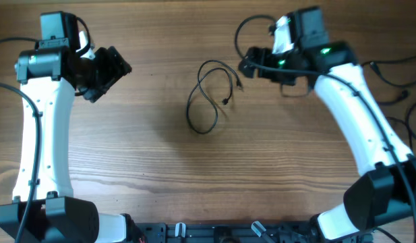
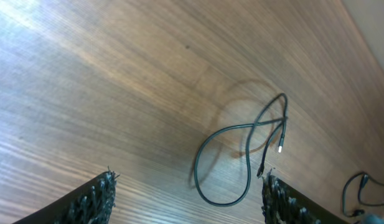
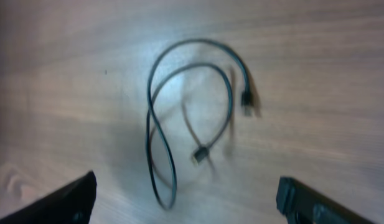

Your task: Untangle cables

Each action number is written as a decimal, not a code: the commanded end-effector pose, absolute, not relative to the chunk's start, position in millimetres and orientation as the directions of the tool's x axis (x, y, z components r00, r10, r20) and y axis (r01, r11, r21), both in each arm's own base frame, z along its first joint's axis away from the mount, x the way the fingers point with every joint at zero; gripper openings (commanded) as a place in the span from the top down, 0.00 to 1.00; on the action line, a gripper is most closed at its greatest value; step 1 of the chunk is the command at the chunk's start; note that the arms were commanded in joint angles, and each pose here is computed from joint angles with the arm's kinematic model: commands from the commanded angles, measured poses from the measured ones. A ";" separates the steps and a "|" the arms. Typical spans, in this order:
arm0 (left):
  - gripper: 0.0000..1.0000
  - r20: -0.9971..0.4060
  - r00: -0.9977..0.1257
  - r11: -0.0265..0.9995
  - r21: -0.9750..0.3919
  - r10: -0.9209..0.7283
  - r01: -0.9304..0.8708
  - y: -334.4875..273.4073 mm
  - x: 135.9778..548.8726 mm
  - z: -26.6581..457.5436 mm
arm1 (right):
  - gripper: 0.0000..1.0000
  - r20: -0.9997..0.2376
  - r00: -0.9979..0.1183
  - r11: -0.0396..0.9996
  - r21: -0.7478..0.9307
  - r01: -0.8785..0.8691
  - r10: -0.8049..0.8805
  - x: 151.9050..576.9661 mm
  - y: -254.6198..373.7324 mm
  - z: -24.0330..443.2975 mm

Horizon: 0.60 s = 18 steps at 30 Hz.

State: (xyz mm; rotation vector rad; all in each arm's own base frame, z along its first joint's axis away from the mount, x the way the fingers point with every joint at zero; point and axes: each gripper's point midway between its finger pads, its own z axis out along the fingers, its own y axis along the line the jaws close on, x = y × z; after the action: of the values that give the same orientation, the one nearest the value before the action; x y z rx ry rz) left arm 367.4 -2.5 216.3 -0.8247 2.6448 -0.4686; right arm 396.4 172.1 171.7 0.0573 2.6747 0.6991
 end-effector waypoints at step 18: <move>0.18 -0.216 -0.760 0.767 -0.396 -0.613 -0.505 3.1 369.8 216.7 | 0.38 -0.282 -0.932 0.662 0.746 -0.064 0.227 424.0 341.8 32.5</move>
State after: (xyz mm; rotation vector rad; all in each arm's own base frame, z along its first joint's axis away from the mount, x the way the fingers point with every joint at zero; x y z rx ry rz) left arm 367.9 0.5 216.2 -0.8431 2.6372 -0.4635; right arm 420.7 334.3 46.0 0.0162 2.5225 1.1637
